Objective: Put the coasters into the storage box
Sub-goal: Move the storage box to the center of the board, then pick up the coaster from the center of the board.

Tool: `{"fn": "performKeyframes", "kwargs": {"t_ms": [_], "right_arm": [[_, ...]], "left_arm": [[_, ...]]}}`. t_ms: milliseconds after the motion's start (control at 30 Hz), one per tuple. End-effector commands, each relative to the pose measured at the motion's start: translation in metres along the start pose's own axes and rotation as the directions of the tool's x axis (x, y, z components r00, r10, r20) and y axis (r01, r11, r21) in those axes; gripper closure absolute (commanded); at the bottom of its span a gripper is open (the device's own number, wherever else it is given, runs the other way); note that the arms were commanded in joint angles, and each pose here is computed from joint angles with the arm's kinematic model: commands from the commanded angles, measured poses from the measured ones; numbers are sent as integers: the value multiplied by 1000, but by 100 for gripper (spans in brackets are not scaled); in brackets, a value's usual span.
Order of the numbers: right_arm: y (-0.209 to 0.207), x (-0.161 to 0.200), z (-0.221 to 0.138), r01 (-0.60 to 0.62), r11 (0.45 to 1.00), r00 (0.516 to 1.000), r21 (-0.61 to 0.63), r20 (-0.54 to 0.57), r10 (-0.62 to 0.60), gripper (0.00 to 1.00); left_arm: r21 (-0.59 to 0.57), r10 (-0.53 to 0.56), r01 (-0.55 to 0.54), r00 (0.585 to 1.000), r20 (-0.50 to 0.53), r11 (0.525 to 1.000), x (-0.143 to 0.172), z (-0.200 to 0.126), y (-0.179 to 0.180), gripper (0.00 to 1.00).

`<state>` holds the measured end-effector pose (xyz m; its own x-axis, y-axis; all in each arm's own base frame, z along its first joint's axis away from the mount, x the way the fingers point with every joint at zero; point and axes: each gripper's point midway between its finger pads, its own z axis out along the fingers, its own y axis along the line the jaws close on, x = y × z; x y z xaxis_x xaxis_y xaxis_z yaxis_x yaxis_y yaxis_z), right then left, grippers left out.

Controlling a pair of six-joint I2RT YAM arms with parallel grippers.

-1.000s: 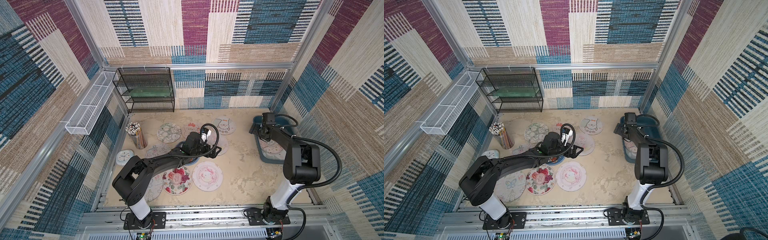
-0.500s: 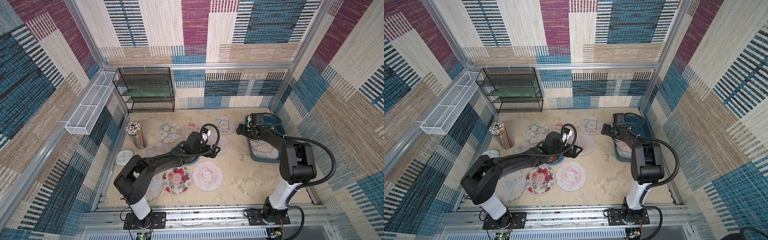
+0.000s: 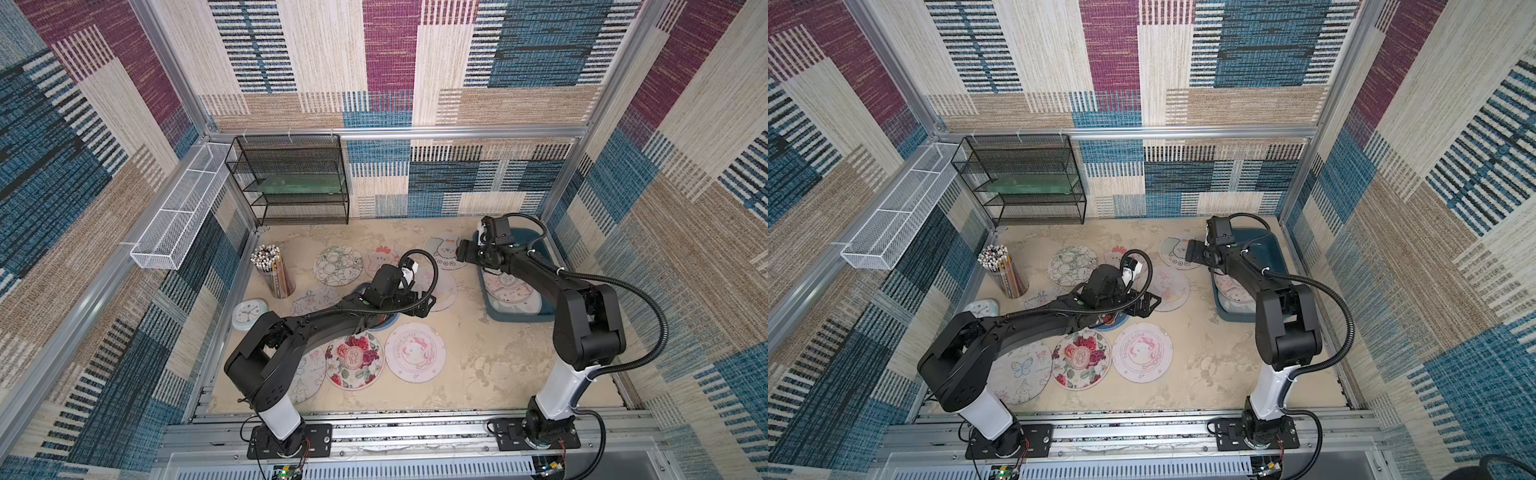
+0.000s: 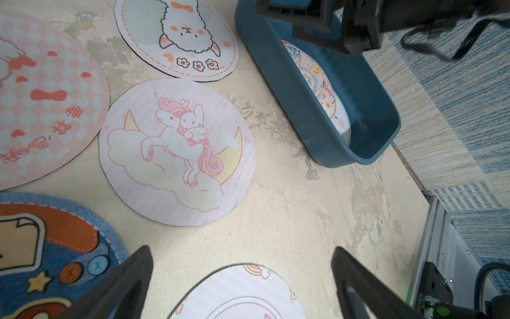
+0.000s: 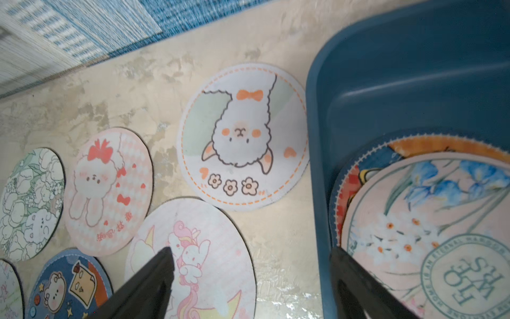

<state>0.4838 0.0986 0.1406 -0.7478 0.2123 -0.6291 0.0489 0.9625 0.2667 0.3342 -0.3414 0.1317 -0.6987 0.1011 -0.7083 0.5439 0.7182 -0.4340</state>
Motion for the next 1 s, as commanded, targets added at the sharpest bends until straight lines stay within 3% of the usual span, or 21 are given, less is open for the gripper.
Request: {"fn": "performKeyframes", "kwargs": {"t_ms": [0,233,500,967], "right_arm": [[4,-5,-13,28,999,999,45,21,-29,10],[46,18,-38,103,994,995,-24,15,-102,10],[88,98,-48,122,976,982,-181,-123,-145,10],[83,191,-74,53,971,942,-235,-312,-127,10]], "left_arm": [[-21,-3,3,1000,-12,1000,2,-4,6,0],[-38,-70,67,996,-61,997,22,-10,11,2],[-136,-138,115,975,-173,984,57,-12,30,3],[-251,-244,174,928,-283,952,94,-37,41,5]]}}
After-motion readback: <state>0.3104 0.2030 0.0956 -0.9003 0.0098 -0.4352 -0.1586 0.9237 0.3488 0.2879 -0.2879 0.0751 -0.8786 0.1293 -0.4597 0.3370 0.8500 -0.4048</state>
